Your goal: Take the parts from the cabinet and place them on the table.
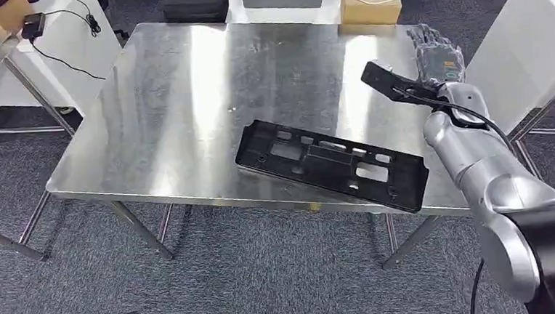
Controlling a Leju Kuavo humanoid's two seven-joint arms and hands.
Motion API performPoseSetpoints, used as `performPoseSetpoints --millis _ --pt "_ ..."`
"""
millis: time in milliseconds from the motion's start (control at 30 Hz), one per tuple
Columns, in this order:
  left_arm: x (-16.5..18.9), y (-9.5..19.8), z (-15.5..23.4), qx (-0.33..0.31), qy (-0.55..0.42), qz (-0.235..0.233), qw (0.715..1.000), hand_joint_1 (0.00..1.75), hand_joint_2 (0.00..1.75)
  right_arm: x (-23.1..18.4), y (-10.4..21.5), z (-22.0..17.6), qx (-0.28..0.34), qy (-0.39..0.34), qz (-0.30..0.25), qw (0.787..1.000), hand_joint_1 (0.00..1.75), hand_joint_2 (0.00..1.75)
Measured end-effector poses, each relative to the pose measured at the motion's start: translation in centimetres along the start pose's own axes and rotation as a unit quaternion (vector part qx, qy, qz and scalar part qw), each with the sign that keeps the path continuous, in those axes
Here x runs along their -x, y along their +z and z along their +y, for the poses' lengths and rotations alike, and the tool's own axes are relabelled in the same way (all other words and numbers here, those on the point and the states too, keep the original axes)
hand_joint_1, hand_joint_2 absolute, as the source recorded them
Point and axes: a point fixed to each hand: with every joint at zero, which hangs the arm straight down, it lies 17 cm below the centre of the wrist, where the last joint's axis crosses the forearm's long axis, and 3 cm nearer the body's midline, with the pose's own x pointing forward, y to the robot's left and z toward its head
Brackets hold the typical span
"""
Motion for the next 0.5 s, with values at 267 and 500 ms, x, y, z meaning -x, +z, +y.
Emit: performPoseSetpoints --millis 267,500 --pt "0.19 0.04 0.11 -0.001 0.002 0.002 1.0 0.0 0.0 0.89 0.03 -0.02 0.0 0.005 0.018 1.0 0.0 1.75" --pt "0.25 0.07 0.08 -0.001 0.002 0.003 1.0 0.0 0.0 1.03 0.08 0.12 -0.001 0.007 0.023 1.0 0.0 1.75"
